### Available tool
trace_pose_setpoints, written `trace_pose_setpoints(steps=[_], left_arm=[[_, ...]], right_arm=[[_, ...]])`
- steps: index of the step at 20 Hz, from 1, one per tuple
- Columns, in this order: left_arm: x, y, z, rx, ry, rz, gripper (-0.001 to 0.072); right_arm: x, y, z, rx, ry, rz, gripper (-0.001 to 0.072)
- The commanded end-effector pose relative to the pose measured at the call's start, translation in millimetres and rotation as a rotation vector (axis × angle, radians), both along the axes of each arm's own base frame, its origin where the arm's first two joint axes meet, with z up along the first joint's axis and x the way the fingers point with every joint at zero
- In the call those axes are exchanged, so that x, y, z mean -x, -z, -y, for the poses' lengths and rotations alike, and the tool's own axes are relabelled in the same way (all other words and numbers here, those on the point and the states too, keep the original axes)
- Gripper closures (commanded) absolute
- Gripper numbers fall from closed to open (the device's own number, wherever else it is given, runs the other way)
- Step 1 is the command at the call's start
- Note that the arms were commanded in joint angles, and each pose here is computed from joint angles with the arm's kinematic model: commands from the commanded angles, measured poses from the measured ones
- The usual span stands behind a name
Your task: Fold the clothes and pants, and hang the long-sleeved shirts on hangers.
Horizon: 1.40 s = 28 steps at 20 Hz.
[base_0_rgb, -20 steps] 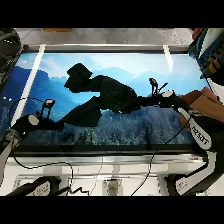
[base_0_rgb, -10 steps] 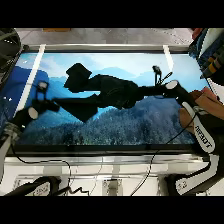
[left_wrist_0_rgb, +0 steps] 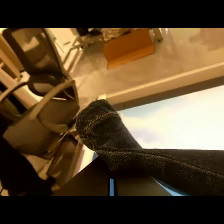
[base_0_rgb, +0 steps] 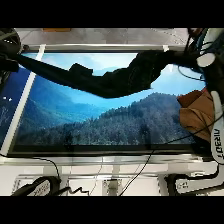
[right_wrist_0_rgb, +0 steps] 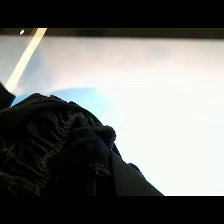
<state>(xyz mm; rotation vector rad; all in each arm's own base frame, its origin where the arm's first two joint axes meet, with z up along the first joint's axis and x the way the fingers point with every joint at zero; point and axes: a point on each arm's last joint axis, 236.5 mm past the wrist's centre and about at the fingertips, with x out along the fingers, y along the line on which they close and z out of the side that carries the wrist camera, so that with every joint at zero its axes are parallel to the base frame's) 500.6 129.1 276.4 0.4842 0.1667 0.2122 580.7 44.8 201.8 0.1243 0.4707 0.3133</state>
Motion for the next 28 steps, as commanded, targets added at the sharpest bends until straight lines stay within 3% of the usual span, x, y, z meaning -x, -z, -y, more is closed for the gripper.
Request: trace_pose_setpoints(steps=[1,5,7,13,20,25,28], left_arm=[[10,8,-6,0.002,-0.013,-0.094,0.0687],[43,88,-14,-0.019,-0.042,-0.470,0.0688],[71,130,-26,0.049,-0.122,-0.629,0.0689],[138,241,-33,0.168,-0.215,-0.931,0.0689],[193,318,-15,0.220,-0.215,-1.132,0.0688],[196,320,-19,0.195,-0.220,-1.144,0.0687],[195,320,-19,0.194,-0.220,-1.139,0.0687]], right_arm=[[15,-27,16,0.115,0.011,0.031,0.0683],[36,11,16,0.197,-0.050,-0.128,0.0683],[56,46,17,0.236,-0.098,-0.275,0.0684],[125,147,5,0.183,-0.214,-0.714,0.0683],[82,205,27,0.100,0.041,-0.612,0.0683],[36,179,44,0.022,0.197,-0.425,0.0683],[40,195,50,0.003,0.222,-0.476,0.0684]])
